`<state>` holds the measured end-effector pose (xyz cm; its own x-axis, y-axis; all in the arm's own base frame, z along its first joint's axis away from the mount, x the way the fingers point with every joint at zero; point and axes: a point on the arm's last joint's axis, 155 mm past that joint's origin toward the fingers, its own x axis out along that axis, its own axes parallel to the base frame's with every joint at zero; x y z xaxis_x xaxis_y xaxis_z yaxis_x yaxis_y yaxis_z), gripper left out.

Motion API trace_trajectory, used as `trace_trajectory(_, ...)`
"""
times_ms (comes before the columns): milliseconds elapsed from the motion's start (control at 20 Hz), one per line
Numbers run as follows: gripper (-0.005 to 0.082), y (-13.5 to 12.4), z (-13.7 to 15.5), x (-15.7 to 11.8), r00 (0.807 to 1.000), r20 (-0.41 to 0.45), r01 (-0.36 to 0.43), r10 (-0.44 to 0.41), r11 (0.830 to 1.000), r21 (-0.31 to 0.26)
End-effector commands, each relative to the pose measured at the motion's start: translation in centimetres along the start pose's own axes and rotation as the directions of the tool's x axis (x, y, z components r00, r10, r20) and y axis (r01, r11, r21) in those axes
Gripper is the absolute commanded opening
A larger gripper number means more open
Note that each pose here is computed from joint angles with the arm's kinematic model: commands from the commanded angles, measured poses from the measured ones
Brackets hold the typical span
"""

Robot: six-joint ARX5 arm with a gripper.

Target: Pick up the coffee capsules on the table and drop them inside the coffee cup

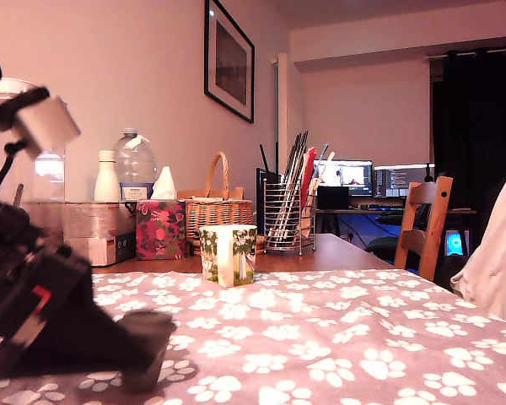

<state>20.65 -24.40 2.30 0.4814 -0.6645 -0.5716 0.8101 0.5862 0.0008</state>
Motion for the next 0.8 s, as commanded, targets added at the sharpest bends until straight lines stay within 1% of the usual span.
trace_trajectory(0,0.0092,0.4,0.6,0.1,1.000,0.018,-0.011,0.011,1.000,0.002)
trace_trajectory(200,0.0092,1.5,1.8,0.0,0.997,0.066,-0.047,0.048,0.999,-0.010)
trace_trajectory(350,0.0092,2.5,3.4,-0.3,0.988,0.131,-0.072,0.076,0.997,-0.034)
trace_trajectory(400,0.0092,2.9,3.8,-0.4,0.985,0.148,-0.082,0.088,0.995,-0.052)
trace_trajectory(600,0.0092,5.0,5.2,-1.0,0.968,0.207,-0.124,0.145,0.986,-0.108)
trace_trajectory(700,0.0092,6.3,5.9,-1.4,0.954,0.238,-0.154,0.182,0.979,-0.131)
trace_trajectory(750,0.0092,7.1,6.2,-1.7,0.946,0.251,-0.169,0.203,0.974,-0.152)
